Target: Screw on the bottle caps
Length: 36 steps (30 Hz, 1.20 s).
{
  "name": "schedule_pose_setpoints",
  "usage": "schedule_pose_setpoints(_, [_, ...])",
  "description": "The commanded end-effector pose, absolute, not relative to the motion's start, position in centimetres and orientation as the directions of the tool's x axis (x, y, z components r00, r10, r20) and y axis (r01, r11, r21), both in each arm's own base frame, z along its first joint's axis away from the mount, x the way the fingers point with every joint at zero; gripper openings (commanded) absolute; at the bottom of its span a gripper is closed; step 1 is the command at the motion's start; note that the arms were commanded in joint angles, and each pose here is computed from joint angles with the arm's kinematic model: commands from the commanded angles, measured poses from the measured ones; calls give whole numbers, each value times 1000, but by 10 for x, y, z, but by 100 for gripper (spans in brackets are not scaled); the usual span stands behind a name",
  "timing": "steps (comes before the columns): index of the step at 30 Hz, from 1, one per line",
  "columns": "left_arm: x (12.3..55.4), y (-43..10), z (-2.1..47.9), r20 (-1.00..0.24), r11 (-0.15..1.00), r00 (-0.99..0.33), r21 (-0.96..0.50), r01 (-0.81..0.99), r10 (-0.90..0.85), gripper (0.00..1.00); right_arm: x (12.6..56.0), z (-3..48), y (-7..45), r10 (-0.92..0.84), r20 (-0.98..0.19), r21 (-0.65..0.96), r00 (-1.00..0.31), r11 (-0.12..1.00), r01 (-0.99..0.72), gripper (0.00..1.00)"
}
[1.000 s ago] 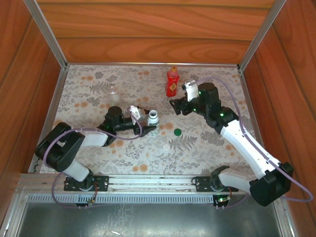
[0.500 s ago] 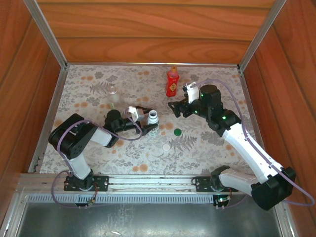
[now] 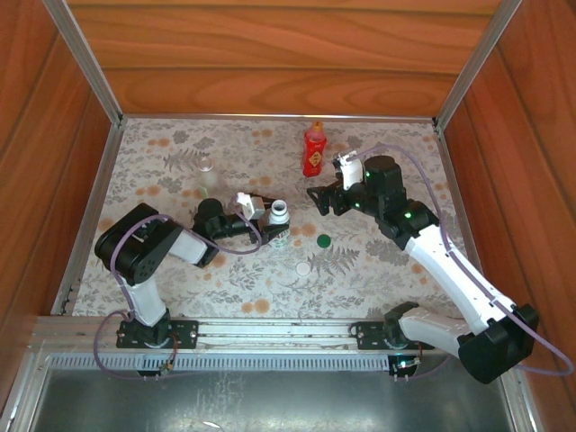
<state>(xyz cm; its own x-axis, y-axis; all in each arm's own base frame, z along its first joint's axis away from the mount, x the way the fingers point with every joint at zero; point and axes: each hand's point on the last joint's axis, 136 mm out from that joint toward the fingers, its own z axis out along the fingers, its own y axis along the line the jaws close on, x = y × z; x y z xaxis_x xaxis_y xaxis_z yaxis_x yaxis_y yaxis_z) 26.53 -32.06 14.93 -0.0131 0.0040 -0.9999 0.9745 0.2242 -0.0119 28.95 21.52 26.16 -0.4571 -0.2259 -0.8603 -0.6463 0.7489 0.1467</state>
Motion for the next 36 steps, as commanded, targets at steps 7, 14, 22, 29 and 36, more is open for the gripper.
schedule_pose_setpoints(7, [262,-326,157,-1000,191,8,4,982,-22,65,283,263,211,-215,-859,156,-464,754,-638,96])
schedule_pose_setpoints(14, [258,-327,158,-1000,170,12,8,985,-23,59,281,251,192,-182,-847,153,-500,817,-556,96])
schedule_pose_setpoints(22, [253,-324,156,-1000,152,7,4,988,-19,58,262,190,164,-167,-742,160,-649,896,-414,91])
schedule_pose_setpoints(29, [253,-324,156,-1000,151,3,0,989,-18,58,247,127,175,-235,-682,113,-692,901,-418,87])
schedule_pose_setpoints(36, [252,-324,155,-1000,151,-2,-4,989,-17,58,246,78,188,-265,-603,85,-752,916,-392,84])
